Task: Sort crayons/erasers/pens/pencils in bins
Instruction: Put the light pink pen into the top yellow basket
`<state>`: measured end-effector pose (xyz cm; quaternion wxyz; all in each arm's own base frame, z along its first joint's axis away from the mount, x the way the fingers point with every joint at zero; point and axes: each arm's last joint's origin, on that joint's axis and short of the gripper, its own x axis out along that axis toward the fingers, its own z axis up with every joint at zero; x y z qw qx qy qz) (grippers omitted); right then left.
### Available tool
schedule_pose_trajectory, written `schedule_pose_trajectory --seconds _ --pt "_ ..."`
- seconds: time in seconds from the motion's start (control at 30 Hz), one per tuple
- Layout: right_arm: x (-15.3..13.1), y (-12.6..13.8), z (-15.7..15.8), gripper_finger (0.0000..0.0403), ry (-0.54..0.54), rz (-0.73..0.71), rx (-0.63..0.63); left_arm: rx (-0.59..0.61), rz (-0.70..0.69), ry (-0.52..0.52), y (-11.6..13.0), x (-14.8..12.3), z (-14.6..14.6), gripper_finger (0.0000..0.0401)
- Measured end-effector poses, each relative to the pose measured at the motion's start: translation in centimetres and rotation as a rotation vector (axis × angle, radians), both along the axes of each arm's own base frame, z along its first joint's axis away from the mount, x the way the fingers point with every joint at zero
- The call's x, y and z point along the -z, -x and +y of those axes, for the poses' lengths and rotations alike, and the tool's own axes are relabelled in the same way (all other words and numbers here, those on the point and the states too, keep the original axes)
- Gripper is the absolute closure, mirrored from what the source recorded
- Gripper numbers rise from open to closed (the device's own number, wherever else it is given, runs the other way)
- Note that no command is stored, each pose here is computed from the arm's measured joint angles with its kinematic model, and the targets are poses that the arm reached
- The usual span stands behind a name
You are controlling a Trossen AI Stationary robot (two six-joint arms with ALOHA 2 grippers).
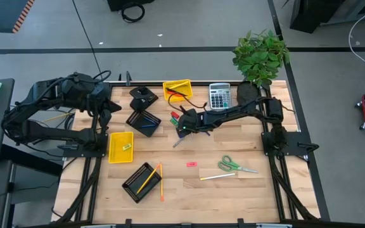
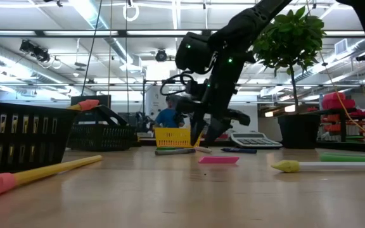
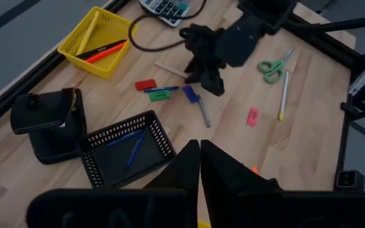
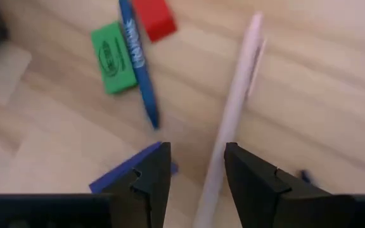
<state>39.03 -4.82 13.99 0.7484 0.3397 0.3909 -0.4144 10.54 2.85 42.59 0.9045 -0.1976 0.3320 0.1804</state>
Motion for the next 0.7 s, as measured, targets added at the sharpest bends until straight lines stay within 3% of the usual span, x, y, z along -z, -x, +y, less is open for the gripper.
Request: schedule_pose_trajectory --seconds 0.37,0.7 --pt "0.7 0.2 0.3 0.0249 -0.009 0.057 -0.038 -0.011 0.005 0.013 0.1 0.1 0.0 0.038" --pt "1.4 0.3 1.9 0.0249 0.13 0.033 0.011 -0.036 -0.002 0.041 0.1 0.1 0.0 0.039"
